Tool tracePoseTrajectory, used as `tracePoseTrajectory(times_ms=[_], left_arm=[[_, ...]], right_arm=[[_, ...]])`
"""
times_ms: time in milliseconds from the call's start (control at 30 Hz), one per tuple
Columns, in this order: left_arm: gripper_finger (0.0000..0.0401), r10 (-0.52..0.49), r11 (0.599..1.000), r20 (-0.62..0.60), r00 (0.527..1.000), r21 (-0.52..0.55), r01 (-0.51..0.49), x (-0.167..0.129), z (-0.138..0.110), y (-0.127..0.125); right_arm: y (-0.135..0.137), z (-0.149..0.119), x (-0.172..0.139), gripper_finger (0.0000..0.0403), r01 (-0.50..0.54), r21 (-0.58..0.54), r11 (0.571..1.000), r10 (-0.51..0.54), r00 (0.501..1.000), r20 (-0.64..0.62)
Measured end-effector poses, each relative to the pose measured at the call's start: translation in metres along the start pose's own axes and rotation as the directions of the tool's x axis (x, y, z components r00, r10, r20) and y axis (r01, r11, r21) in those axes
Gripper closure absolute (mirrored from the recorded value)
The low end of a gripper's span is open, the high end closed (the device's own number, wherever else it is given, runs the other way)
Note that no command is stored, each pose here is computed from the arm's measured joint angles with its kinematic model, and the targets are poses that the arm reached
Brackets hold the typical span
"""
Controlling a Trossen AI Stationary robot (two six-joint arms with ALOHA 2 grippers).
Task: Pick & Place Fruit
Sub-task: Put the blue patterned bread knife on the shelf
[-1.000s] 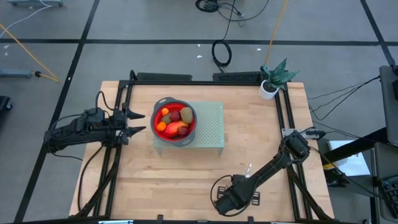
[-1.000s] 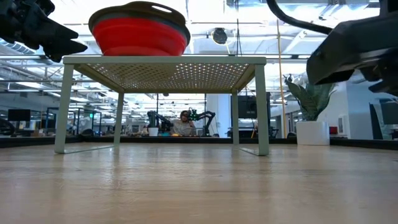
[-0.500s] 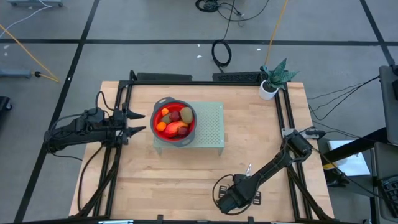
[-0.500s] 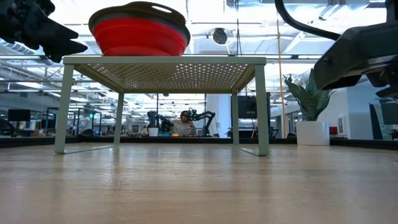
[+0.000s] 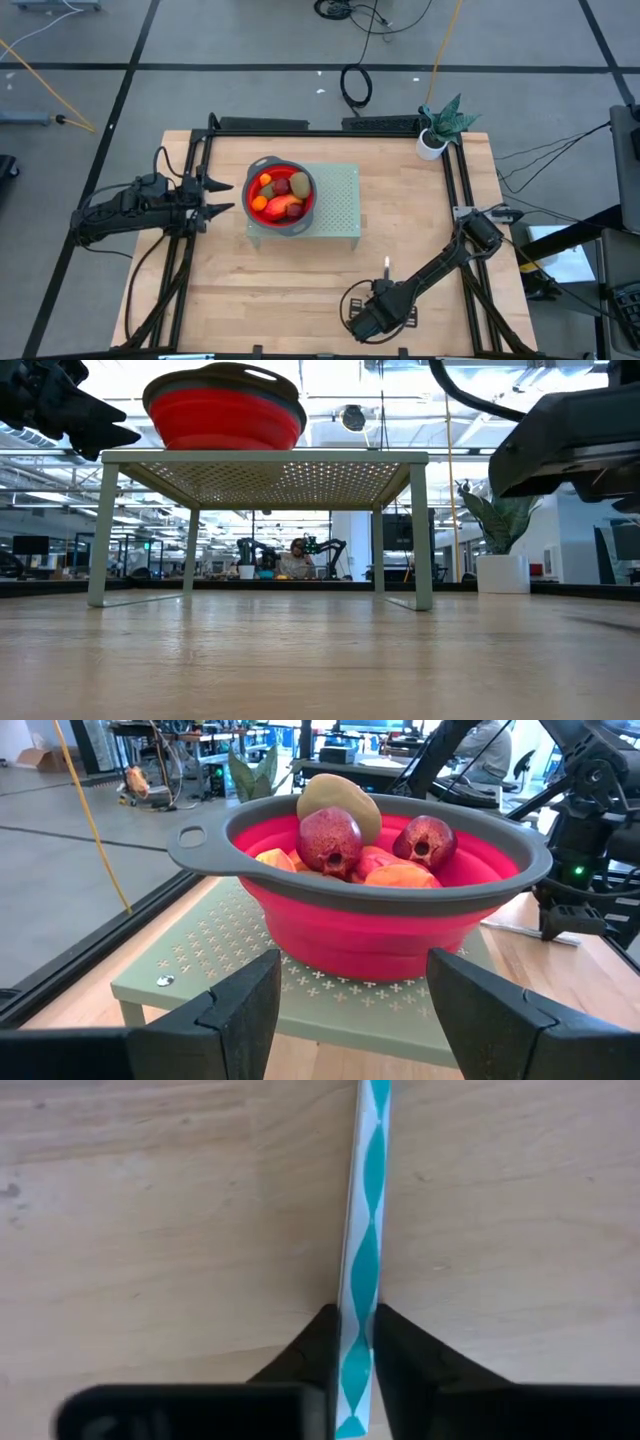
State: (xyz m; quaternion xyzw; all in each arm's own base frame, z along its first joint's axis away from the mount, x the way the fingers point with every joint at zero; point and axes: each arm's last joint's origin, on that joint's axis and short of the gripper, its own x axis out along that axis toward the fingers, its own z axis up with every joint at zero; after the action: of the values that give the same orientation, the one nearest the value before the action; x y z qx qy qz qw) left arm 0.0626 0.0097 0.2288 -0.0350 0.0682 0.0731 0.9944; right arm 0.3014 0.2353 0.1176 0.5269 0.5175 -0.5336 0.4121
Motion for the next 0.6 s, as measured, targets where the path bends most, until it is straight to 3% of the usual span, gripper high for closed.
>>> tracePoseTrajectory(times_ms=[100, 267, 467, 600], left_arm=[[0.015, 0.0, 1.0, 0.001, 1.0, -0.002, 0.0, 0.0, 0.0, 0.0], [0.015, 0.0, 1.0, 0.001, 1.0, -0.005, 0.0, 0.0, 0.0, 0.0], [0.015, 0.0, 1.0, 0.001, 1.0, -0.009, 0.0, 0.0, 0.0, 0.0], [0.015, -0.005, 1.0, 0.001, 1.0, -0.009, 0.005, 0.0, 0.0, 0.0]], right_arm=[[0.0, 0.001, 0.0, 0.0375, -0.014, -0.005, 1.0, 0.014, 1.0, 0.023], [0.0, 0.003, 0.0, 0.0375, -0.021, -0.004, 1.0, 0.021, 0.998, 0.051], [-0.005, 0.005, -0.022, 0.0375, -0.088, -0.013, 0.996, 0.088, 0.994, 0.068], [-0.012, 0.016, -0.042, 0.0375, -0.167, -0.02, 0.986, 0.167, 0.966, 0.198]])
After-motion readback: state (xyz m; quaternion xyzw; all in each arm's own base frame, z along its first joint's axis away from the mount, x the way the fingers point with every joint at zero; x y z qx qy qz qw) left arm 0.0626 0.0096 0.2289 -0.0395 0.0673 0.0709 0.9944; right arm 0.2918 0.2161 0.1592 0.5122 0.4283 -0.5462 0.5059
